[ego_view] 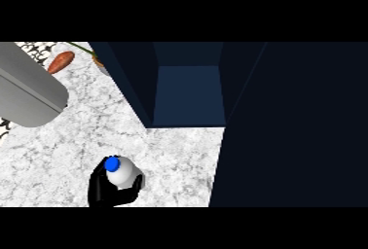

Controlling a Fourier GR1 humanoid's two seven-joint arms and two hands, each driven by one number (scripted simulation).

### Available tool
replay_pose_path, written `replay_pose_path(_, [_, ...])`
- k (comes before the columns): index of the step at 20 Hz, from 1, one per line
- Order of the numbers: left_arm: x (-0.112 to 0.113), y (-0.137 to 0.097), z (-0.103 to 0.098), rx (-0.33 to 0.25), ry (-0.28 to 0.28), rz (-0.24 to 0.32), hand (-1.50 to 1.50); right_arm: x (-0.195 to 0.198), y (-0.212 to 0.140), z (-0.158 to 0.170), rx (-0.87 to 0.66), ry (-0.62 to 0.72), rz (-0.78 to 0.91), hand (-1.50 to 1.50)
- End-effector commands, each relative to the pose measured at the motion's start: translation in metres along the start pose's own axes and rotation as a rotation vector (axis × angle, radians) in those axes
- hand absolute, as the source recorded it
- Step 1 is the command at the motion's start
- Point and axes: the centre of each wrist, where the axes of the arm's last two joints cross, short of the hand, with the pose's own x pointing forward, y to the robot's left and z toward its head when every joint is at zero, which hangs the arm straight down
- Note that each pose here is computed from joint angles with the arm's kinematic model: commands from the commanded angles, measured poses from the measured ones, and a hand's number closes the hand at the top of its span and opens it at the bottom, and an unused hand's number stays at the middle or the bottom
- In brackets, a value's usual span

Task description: Pick up the bottled water, place it into the cabinet and close the cabinet

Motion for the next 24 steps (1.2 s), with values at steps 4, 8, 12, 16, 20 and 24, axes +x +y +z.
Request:
replay_pose_path(4, [0.02, 0.006, -0.007, -0.102, -0.064, 0.03, 1.5, 0.016, 0.005, 0.012, -0.006, -0.044, 0.007, -1.5])
replay_pose_path(8, [0.04, -0.005, -0.019, -0.158, -0.031, 0.022, 1.5, 0.019, 0.011, 0.007, -0.023, -0.049, -0.007, -1.5])
replay_pose_path(12, [0.058, -0.018, -0.011, -0.173, -0.008, 0.09, 1.5, 0.02, 0.001, 0.001, -0.01, -0.035, 0.007, -1.5])
replay_pose_path(16, [0.067, -0.042, -0.011, -0.159, -0.004, 0.101, 1.5, 0.015, 0.006, 0.019, -0.016, -0.047, 0.002, -1.5])
replay_pose_path(20, [0.089, -0.059, -0.012, -0.19, -0.057, 0.081, 1.5, 0.024, 0.006, 0.004, -0.021, -0.047, 0.008, -1.5])
replay_pose_path(24, [0.101, -0.091, -0.023, -0.207, -0.073, 0.07, 1.5, 0.032, 0.006, 0.012, -0.034, -0.062, -0.01, -1.5])
